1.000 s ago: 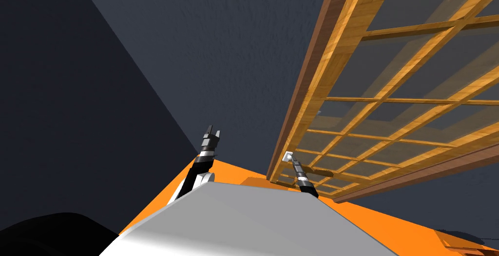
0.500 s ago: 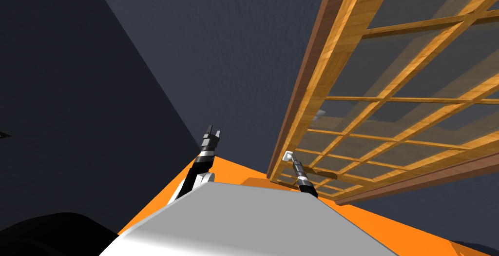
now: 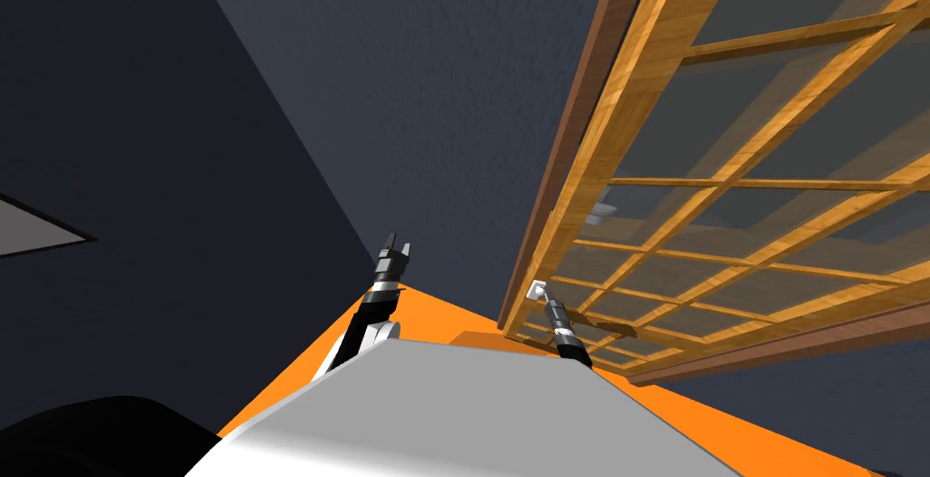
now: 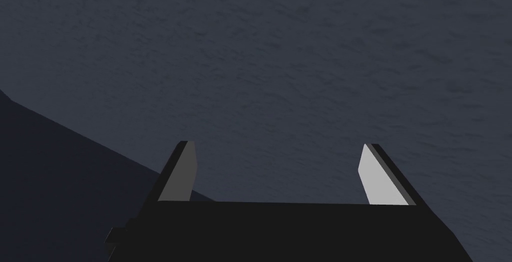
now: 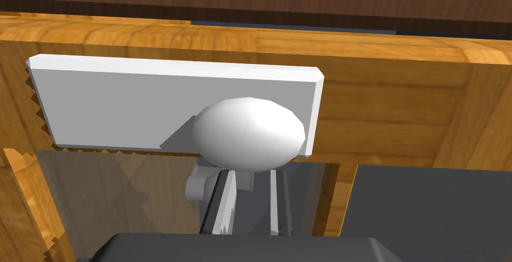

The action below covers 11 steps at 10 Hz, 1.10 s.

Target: Pull the door open

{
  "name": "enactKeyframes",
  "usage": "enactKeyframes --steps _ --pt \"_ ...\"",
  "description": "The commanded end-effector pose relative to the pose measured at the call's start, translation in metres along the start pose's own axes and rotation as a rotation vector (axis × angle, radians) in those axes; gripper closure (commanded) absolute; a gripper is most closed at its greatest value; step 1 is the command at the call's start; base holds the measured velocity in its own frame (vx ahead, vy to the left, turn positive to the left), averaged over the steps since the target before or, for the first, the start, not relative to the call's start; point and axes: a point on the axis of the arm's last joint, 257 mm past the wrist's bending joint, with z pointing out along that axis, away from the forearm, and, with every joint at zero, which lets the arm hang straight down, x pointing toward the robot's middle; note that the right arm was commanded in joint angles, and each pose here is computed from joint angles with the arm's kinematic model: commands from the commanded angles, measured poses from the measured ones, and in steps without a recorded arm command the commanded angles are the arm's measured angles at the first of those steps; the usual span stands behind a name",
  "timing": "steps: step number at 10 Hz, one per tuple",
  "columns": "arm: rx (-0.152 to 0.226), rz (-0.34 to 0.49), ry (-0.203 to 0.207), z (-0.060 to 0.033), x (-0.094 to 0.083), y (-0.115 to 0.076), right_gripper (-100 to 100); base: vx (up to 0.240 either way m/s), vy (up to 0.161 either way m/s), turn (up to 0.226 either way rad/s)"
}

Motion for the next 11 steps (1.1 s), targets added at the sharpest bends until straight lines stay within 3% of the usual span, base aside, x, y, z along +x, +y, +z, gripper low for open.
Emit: enactKeyframes --steps 1,3,4,11 --pt "-0.014 0.069 0.004 0.0039 0.0078 0.0034 100 -0.053 -0.018 0.084" --pt "-0.013 0.124 -0.004 0.0047 0.0068 0.0033 100 -0.066 -0.025 0.087" --pt "0.004 0.142 -0.024 0.0014 -0.0011 -0.0029 -100 -0.034 -0.019 0.011" --pt "-0.002 0.365 -0.048 0.0064 0.0047 -0.0028 -100 -0.043 0.001 0.031"
